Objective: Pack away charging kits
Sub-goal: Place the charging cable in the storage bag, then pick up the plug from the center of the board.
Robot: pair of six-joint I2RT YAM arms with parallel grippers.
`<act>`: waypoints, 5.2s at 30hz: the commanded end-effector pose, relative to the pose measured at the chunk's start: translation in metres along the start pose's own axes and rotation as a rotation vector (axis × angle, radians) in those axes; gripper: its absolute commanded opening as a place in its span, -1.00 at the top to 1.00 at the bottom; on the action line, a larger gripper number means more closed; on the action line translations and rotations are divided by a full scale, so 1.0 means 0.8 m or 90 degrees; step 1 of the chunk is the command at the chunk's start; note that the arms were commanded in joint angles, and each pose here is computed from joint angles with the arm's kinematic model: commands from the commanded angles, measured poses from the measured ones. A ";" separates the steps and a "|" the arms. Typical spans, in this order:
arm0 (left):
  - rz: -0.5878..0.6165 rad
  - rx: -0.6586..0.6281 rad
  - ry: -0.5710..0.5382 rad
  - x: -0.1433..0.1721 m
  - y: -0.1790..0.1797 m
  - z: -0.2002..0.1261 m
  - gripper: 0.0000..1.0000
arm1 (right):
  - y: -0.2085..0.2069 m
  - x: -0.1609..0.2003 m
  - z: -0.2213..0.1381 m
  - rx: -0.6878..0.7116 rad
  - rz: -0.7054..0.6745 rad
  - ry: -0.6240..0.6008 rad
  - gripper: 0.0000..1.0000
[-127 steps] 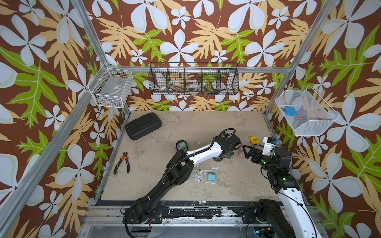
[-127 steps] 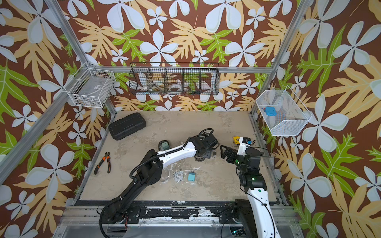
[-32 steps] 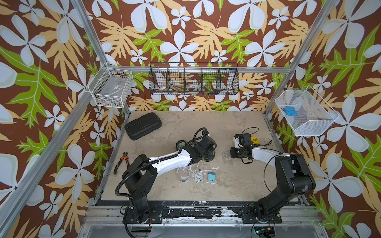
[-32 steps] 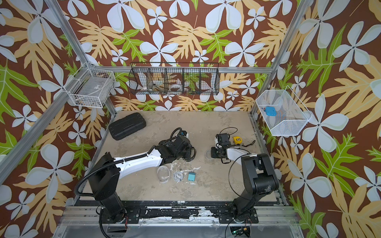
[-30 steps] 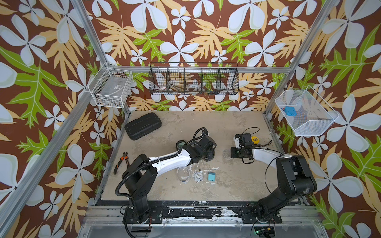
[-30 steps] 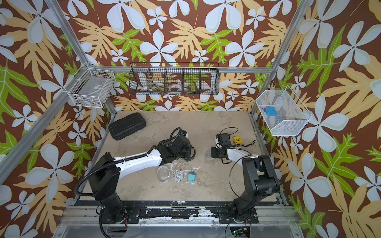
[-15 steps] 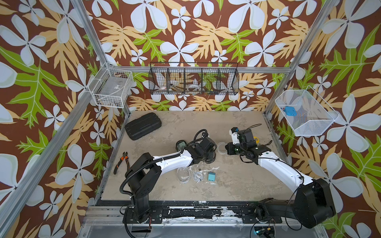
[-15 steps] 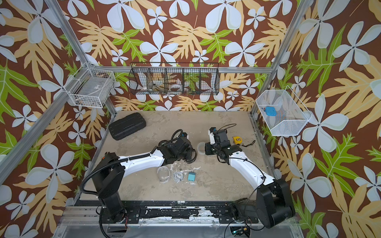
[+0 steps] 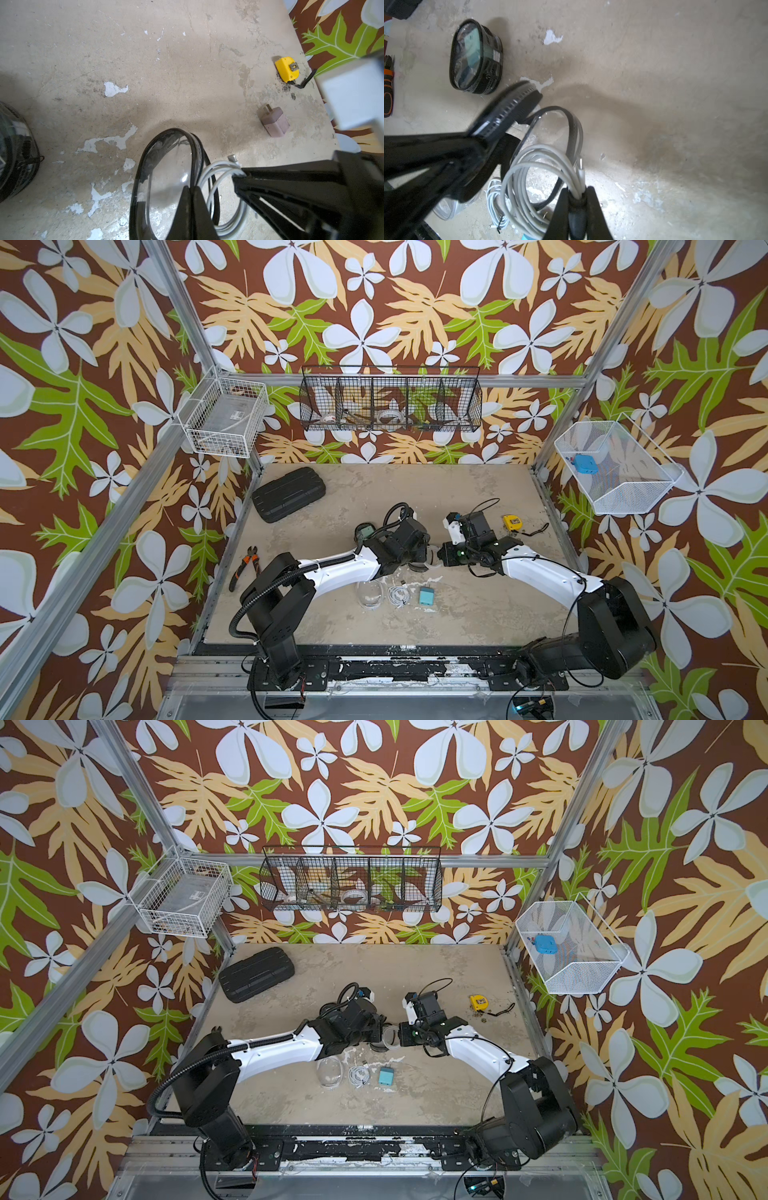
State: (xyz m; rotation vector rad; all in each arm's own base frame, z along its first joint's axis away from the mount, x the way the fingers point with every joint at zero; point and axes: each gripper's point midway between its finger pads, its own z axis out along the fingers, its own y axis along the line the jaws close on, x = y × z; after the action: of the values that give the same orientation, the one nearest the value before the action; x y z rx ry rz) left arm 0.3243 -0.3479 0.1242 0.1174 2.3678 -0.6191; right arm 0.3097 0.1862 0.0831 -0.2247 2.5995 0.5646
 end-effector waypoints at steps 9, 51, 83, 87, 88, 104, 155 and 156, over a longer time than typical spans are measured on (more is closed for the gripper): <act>-0.015 0.164 -0.045 -0.006 -0.042 -0.022 1.00 | 0.022 -0.029 0.010 -0.046 -0.013 -0.015 0.81; -0.068 0.179 -0.105 0.020 -0.009 0.004 1.00 | 0.012 -0.011 0.073 -0.053 0.047 0.047 0.83; -0.007 0.114 -0.118 0.003 -0.005 0.015 1.00 | -0.005 -0.047 0.023 -0.019 -0.016 0.005 -0.02; -0.003 0.108 -0.124 -0.003 -0.007 0.013 1.00 | -0.025 -0.054 0.005 0.001 -0.018 -0.014 -0.16; -0.002 0.106 -0.126 -0.005 -0.006 0.012 1.00 | -0.033 -0.057 -0.001 0.007 -0.012 -0.020 -0.20; 0.044 0.115 -0.090 -0.011 -0.026 0.009 1.00 | -0.214 -0.061 -0.020 0.223 0.077 -0.020 -0.71; -0.047 0.175 -0.090 -0.001 -0.025 0.016 1.00 | -0.015 -0.042 -0.005 -0.063 0.059 0.001 0.27; -0.057 0.189 -0.090 -0.001 -0.027 0.017 1.00 | -0.011 -0.040 -0.001 -0.067 0.058 0.005 0.27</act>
State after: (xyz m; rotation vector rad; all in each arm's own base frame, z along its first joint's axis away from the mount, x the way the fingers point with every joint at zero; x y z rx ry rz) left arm 0.3244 -0.3635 0.1101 0.1362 2.2054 -0.8610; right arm 0.3414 0.1658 0.0935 -0.1433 2.6060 0.6481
